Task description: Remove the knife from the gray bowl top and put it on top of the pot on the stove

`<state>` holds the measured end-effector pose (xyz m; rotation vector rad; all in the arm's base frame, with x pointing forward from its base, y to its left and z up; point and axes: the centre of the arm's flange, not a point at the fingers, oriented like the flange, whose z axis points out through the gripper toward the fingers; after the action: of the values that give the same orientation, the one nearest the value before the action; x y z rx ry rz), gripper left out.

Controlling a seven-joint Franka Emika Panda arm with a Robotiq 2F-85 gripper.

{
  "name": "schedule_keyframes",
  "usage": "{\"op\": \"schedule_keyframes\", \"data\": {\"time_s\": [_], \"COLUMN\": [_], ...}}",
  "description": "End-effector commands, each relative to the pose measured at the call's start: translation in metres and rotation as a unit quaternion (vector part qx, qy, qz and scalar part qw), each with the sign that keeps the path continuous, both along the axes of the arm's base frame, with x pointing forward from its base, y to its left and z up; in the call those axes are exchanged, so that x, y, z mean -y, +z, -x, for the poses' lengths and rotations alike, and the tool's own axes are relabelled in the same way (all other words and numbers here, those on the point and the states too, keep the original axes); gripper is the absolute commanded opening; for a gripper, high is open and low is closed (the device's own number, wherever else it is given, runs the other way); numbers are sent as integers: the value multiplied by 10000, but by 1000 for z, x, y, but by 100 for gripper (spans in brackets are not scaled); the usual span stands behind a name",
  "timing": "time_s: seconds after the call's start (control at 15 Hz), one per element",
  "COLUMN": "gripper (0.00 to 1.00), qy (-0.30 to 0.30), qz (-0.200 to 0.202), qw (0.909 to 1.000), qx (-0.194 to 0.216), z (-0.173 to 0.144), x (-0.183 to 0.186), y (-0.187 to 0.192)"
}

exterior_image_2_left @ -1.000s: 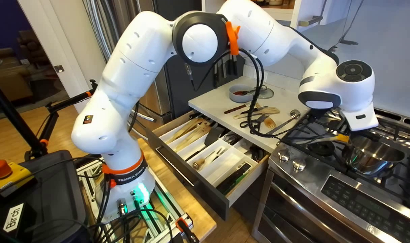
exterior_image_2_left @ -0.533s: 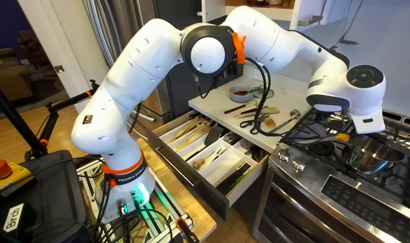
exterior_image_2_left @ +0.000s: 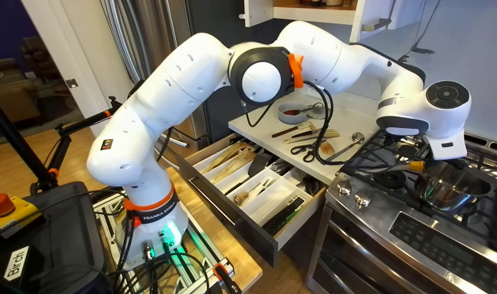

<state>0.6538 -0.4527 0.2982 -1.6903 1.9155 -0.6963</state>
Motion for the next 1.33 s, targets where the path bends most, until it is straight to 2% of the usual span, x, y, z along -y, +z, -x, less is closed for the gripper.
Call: {"op": "schedule_keyframes", "data": {"time_s": [0.0, 0.13, 0.33, 0.53, 0.67, 0.73, 0.87, 1.0, 1.27], "gripper": [61, 73, 98, 100, 100, 100, 100, 100, 100], "qy": [-152, -302, -384, -19, 485, 702, 1228, 1639, 2527], "qz": [-88, -19, 37, 79, 381, 491, 843, 1280, 1745], "qw": [9998, 9995, 9992, 9999, 9978, 9962, 9888, 9776, 9495], "qx": [-66, -87, -61, -123, -221, -123, -66, -309, -646], "z": [-19, -16, -6, 10, 32, 42, 68, 79, 94], "x": [14, 15, 17, 6, -9, -12, -27, -49, -90], "y": [-4, -3, 2, 17, 33, 42, 56, 56, 52]}}
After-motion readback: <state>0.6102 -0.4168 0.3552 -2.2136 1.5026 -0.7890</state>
